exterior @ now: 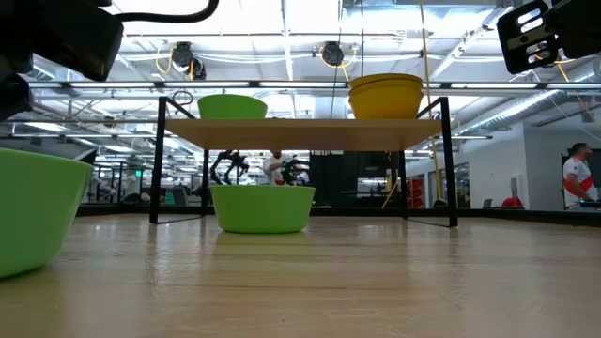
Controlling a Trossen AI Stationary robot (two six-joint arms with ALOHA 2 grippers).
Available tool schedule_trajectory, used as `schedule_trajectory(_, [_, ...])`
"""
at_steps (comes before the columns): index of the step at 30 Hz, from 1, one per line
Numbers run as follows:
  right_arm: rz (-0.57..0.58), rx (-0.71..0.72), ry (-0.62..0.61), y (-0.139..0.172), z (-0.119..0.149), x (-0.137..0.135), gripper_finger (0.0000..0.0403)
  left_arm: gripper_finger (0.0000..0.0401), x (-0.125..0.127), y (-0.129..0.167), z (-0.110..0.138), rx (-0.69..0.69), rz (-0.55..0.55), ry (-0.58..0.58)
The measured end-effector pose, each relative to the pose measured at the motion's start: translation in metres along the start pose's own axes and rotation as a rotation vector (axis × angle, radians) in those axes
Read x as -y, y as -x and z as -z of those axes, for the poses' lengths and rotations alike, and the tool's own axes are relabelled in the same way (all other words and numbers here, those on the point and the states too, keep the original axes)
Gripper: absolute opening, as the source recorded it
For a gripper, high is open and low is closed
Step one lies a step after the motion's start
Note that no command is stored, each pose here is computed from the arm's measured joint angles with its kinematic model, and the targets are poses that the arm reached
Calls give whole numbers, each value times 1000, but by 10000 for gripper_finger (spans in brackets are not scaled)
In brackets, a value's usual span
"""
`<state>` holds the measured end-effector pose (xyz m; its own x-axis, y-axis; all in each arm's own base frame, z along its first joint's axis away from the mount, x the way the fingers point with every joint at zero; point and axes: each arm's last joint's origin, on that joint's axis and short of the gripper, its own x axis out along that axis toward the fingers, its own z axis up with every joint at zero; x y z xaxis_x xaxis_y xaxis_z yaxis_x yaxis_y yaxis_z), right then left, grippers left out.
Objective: Pick & Place Mini bowls
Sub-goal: Stack the bottom green bowl on top of the green bowl on the shelf
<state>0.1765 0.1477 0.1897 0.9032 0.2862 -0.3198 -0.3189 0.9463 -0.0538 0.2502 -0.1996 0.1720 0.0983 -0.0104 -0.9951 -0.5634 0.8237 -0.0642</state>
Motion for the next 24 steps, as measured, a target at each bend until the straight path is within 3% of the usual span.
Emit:
schedule_trajectory(11, [0,0,0,0,0,0,2,152,0,0,0,-8,2,-38])
schedule_trajectory(14, [0,0,0,0,0,0,1,119,0,0,0,-8,3,-41])
schedule_trajectory(20, [0,0,0,0,0,0,2,14,1,1,0,-9,8,-40])
schedule_trajectory(24, [0,-1,1,0,0,0,1,16,0,1,-1,-4,8,-17])
